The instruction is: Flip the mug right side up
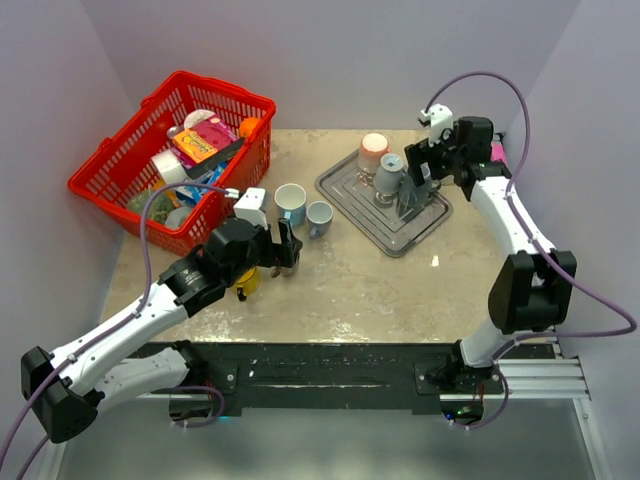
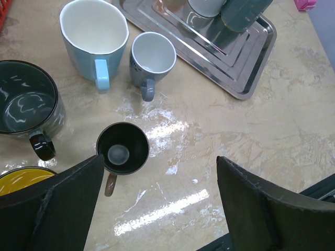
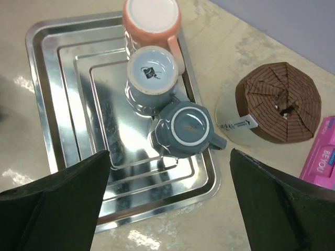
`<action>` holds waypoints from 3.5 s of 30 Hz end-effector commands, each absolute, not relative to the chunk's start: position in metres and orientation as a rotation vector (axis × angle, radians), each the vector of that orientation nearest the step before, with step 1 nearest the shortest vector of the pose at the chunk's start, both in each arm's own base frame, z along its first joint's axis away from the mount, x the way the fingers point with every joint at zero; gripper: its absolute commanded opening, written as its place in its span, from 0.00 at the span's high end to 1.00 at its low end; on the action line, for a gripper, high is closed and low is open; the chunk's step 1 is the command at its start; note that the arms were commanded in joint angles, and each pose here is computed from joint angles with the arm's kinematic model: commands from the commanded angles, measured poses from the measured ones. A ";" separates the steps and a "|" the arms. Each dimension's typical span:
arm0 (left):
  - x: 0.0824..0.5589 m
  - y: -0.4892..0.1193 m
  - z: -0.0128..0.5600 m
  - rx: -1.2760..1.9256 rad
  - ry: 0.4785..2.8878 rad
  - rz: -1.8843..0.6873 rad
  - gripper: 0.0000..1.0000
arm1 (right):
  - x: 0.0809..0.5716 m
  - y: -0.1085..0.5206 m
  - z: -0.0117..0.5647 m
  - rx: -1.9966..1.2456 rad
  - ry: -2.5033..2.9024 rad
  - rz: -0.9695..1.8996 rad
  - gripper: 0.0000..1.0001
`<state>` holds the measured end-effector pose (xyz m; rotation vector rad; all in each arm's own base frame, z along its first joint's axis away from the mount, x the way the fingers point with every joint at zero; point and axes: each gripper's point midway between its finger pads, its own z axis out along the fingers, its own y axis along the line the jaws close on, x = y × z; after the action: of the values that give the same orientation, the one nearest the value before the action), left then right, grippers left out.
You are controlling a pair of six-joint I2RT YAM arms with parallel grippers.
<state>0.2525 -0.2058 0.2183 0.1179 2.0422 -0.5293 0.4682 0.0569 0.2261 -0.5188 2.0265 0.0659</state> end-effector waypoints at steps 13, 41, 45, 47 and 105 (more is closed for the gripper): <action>0.267 -0.211 0.234 0.184 1.971 -0.488 0.07 | 0.484 0.015 0.127 -1.123 2.101 0.193 0.03; 0.277 -0.225 0.219 0.191 2.032 -0.479 0.07 | 0.526 -0.001 0.139 -1.230 1.965 -0.003 0.09; 0.277 -0.225 0.217 0.189 2.039 -0.475 0.07 | 0.528 0.008 0.121 -1.293 1.968 0.089 0.09; 0.278 -0.225 0.217 0.186 2.042 -0.474 0.07 | 0.530 0.010 0.112 -1.307 1.978 0.129 0.10; 0.277 -0.235 0.196 0.184 2.097 -0.501 0.07 | 0.494 0.060 0.076 -1.463 1.820 0.435 0.33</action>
<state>0.2715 -0.2290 0.1850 0.2088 2.1390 -0.4664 0.4977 0.0459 0.0738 -1.4040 1.8661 0.3799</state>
